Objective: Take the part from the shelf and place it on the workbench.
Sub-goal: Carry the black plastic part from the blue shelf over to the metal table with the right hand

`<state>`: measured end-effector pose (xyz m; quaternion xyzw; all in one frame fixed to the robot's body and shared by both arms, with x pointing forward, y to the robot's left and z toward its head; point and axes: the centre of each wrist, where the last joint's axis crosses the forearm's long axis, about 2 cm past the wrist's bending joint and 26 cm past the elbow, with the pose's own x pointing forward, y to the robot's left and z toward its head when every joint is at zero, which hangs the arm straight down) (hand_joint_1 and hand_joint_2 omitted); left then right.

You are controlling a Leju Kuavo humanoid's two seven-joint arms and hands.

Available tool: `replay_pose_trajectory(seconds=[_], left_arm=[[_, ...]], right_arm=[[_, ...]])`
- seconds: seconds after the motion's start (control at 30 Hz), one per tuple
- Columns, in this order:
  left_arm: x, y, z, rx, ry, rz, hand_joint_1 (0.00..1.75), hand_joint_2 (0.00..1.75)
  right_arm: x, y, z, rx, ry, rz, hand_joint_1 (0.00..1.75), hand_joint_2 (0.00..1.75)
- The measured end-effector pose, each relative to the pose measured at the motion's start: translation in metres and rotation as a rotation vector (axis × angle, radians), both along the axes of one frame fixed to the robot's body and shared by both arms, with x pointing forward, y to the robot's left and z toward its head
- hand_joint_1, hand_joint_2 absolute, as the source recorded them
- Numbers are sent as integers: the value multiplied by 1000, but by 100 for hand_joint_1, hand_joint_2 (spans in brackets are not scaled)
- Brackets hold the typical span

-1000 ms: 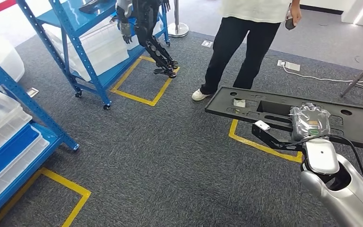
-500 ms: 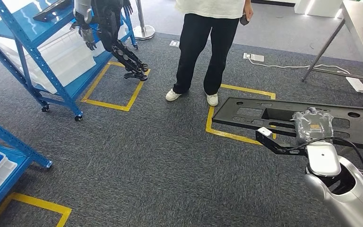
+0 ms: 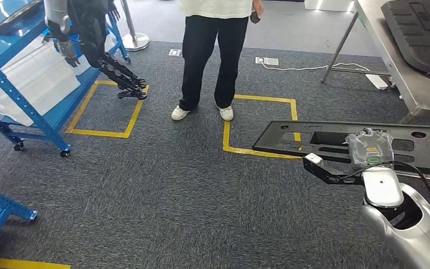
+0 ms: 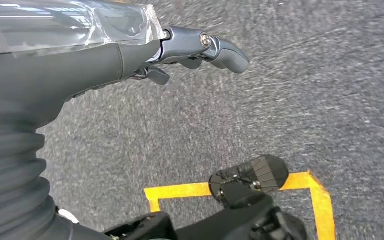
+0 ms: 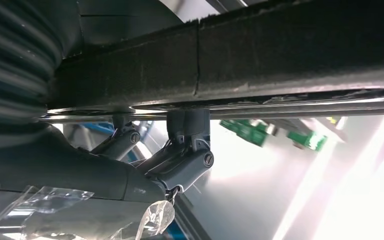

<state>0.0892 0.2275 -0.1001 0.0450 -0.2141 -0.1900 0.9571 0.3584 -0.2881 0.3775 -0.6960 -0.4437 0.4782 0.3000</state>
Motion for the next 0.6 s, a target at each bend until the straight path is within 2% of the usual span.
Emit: replay_pose_trajectory(seconds=[0.13, 0.33, 0.47, 0.6], left_arm=[[4, -1, 1, -1, -5, 0, 0, 175], [2, -2, 1, 3, 8, -1, 0, 175], [-1, -2, 0, 6, 20, -3, 0, 175], [1, -3, 1, 5, 15, -3, 0, 175]], right_arm=[[0, 0, 2, 31, 6, 8, 175, 175], [-2, -1, -3, 220, 61, 84, 175, 175], [-3, -3, -10, 280, 75, 86, 175, 175], [-3, -6, -6, 343, 63, 89, 175, 175]])
